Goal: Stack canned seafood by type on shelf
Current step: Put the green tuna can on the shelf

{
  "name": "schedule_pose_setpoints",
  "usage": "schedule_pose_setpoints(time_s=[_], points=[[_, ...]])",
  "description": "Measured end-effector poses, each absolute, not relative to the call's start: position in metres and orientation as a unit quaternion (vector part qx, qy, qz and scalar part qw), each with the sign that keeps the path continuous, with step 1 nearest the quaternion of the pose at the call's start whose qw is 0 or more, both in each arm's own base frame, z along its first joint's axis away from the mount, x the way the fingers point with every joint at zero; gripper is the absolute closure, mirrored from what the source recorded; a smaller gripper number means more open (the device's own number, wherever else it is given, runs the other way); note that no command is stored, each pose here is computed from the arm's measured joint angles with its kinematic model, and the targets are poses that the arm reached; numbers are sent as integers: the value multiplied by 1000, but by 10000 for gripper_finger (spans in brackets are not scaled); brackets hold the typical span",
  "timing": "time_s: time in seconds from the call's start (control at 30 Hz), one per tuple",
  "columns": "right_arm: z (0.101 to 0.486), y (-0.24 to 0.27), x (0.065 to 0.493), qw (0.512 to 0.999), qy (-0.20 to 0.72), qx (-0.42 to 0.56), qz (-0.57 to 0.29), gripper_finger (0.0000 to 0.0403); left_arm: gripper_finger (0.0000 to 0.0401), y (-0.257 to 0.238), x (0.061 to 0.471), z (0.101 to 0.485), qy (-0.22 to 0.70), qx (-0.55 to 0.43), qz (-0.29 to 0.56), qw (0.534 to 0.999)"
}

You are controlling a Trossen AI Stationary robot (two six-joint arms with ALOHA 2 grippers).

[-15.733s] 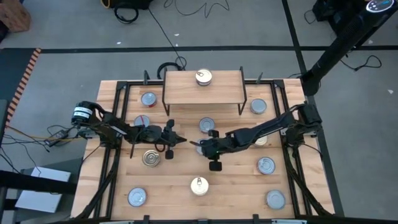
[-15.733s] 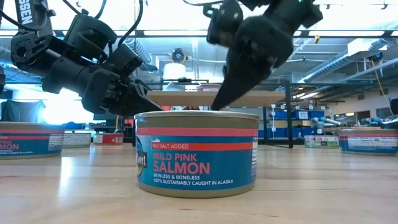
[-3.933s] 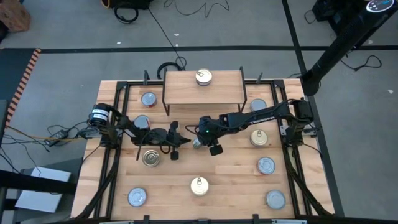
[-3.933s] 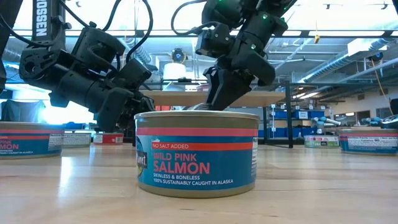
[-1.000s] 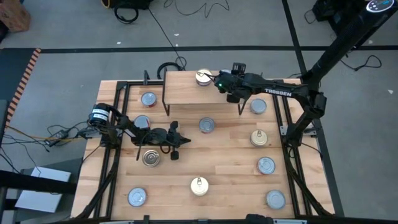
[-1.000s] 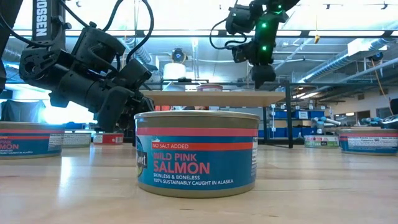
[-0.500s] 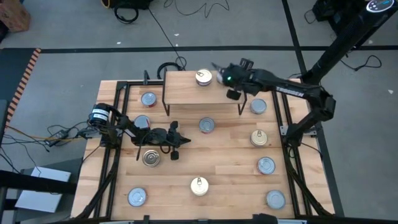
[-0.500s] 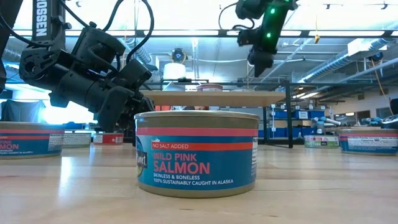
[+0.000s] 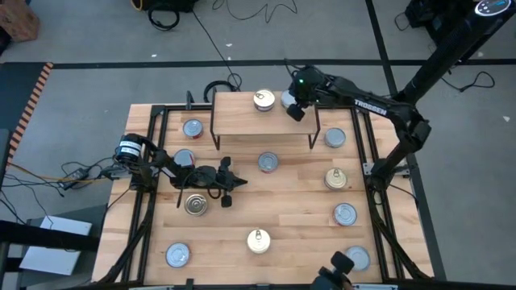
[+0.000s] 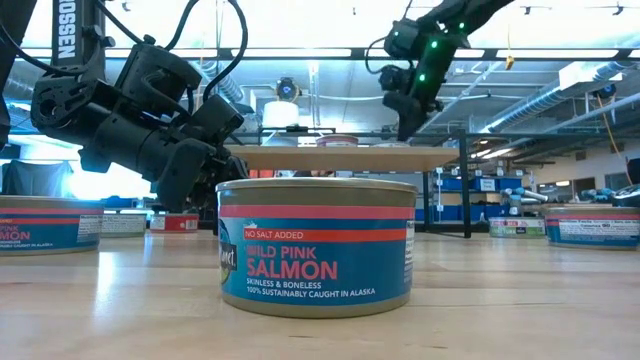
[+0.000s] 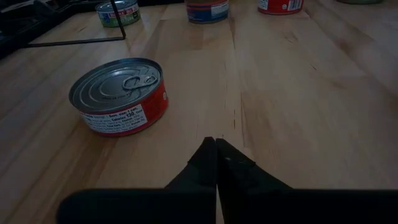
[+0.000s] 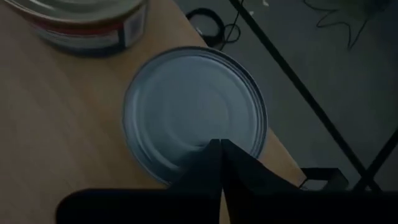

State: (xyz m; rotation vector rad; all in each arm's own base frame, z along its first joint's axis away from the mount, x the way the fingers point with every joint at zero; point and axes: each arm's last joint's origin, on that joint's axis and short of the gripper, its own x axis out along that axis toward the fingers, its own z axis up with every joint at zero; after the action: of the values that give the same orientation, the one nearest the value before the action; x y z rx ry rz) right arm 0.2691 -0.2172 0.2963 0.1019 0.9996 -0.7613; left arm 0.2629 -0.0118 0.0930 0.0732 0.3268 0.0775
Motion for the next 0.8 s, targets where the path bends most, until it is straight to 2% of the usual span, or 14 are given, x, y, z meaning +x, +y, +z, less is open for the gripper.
schedule_pose_setpoints(time_s=[0.8], points=[[296,-220,260,766,489,29,-416,396,399,-12,263,93,163,38,38,985]])
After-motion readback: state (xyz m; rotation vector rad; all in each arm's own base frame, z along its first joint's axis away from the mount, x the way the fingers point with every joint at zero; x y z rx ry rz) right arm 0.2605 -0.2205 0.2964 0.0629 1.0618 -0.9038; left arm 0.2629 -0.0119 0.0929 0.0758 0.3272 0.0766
